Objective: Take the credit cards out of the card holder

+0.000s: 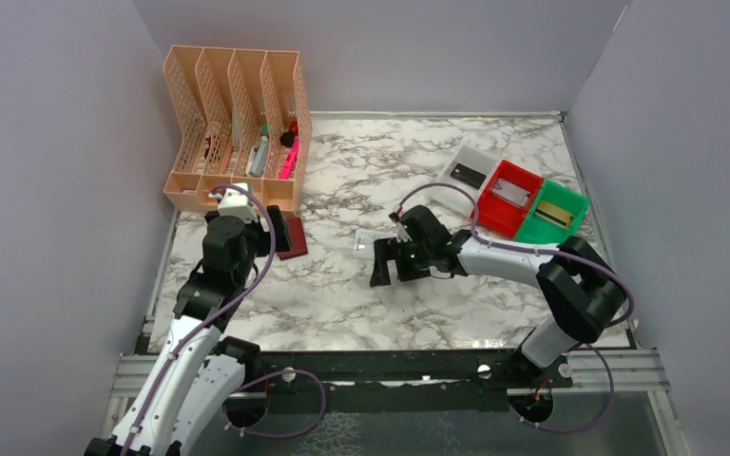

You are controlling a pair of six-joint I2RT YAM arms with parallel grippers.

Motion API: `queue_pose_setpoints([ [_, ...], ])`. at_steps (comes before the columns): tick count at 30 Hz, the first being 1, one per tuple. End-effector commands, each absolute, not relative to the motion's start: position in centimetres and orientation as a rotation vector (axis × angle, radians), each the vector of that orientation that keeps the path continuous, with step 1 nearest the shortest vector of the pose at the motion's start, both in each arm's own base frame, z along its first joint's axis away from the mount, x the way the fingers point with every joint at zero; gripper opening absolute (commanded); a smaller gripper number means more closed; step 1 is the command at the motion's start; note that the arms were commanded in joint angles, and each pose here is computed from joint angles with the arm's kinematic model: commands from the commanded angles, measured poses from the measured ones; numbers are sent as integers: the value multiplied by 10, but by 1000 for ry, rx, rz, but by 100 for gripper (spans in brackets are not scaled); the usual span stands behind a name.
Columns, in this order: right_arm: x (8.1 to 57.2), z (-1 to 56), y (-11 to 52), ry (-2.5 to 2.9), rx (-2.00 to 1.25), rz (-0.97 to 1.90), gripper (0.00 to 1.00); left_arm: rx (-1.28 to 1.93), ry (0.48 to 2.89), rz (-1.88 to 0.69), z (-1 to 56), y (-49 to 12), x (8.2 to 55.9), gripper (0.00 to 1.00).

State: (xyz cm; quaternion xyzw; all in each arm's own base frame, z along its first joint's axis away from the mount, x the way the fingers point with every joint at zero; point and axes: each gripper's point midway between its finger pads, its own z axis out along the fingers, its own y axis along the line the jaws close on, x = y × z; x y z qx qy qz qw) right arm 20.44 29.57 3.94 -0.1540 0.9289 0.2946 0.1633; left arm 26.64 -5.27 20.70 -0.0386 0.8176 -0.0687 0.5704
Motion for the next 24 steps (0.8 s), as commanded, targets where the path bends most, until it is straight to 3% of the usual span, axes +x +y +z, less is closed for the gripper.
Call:
queue_pose_setpoints([
  [1, 236, 37, 309, 2623, -304, 758, 95, -75, 1915, -172, 207, -55, 269, 99],
  [7, 288, 17, 302, 2617, -83, 445, 100, -75, 1935, -160, 201, -54, 272, 99],
  [12, 344, 4, 308, 2551, -129, 232, 99, -81, 1940, -151, 200, -52, 273, 99],
  [18, 390, -8, 337, 2588, -354, 200, 100, -82, 1954, -148, 196, -51, 274, 99],
  [24, 378, 66, 345, 2454, -381, 395, 100, -85, 1960, -145, 195, -50, 275, 99],
])
